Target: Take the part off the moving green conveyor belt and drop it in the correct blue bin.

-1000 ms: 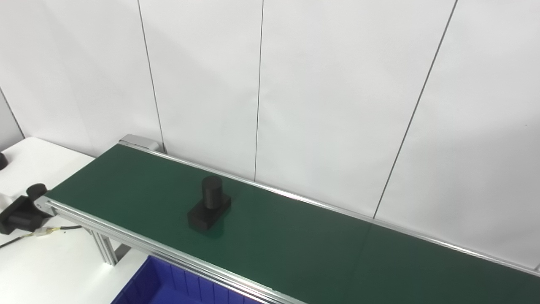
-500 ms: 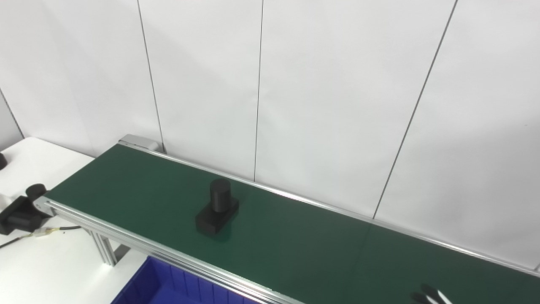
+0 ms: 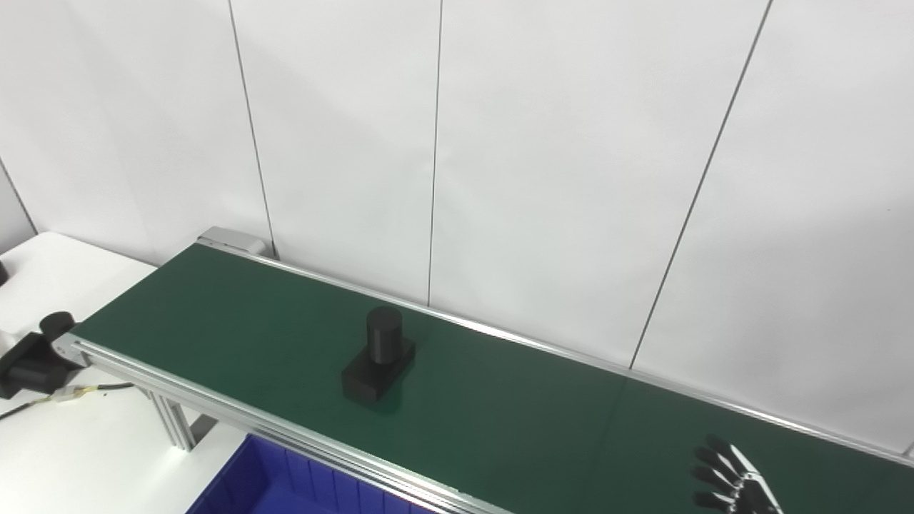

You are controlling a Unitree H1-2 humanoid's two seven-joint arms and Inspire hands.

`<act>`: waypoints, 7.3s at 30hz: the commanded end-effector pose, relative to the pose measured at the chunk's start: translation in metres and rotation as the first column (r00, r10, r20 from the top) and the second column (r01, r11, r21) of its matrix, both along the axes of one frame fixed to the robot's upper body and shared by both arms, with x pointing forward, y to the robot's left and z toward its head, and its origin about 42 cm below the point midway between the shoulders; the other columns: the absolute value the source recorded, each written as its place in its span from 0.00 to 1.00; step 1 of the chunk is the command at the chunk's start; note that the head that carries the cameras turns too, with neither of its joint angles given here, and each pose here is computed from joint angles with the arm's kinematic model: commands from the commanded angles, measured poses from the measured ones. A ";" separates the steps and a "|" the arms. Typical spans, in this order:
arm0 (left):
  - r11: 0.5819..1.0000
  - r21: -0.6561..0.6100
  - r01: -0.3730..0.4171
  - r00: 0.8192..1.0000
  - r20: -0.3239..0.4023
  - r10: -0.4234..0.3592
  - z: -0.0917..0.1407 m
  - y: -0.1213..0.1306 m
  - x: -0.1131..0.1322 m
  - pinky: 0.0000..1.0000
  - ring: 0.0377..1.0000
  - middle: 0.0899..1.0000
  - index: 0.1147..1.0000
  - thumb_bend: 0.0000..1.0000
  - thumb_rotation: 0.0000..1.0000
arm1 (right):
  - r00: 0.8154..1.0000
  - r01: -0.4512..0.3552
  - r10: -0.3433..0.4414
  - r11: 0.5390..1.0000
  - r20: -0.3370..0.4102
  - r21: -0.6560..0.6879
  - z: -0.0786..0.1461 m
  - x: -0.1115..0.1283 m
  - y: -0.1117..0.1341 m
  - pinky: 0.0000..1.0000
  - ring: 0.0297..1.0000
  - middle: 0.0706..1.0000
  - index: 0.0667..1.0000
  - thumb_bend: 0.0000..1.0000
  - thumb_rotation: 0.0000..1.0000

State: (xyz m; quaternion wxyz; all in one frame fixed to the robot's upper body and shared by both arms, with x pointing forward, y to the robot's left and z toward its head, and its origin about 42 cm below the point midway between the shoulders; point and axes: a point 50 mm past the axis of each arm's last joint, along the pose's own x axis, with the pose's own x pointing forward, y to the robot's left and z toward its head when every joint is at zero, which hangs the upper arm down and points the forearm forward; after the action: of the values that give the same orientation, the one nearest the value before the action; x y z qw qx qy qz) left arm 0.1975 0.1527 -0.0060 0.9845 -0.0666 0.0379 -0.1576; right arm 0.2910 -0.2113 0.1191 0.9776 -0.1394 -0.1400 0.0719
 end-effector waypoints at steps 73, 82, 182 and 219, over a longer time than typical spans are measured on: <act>1.000 0.012 0.017 0.996 0.091 -0.018 0.014 -0.001 0.008 0.57 0.67 0.71 0.75 1.00 0.27 | 0.972 -0.234 0.230 0.956 -0.044 -0.175 0.054 0.131 0.118 0.75 0.80 0.82 0.83 0.66 0.32; 1.000 0.011 0.018 0.995 0.098 -0.020 0.015 -0.004 0.008 0.57 0.67 0.71 0.75 1.00 0.26 | 0.966 -0.257 0.248 0.950 -0.071 -0.178 0.047 0.142 0.133 0.75 0.80 0.82 0.82 0.67 0.28; 1.000 -0.018 0.015 0.994 0.112 -0.013 0.023 -0.014 -0.007 0.59 0.69 0.73 0.75 1.00 0.34 | 0.994 0.027 -0.020 0.997 0.107 -0.066 0.052 0.178 0.163 0.33 0.43 0.49 0.47 0.50 0.00; 1.000 -0.002 0.007 0.990 0.142 -0.006 0.033 0.019 -0.006 0.64 0.73 0.77 0.81 0.93 0.40 | 0.949 0.136 -0.160 0.985 0.271 0.108 0.142 0.049 0.068 0.36 0.42 0.46 0.48 0.50 0.00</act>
State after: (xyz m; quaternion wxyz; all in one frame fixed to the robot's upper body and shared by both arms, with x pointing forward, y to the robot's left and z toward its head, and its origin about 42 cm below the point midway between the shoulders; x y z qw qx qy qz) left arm 0.1888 0.1693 0.0183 0.9853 -0.0591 -0.0048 -0.1600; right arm 0.3443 -0.1429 0.2434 0.9641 -0.1148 -0.2381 -0.0258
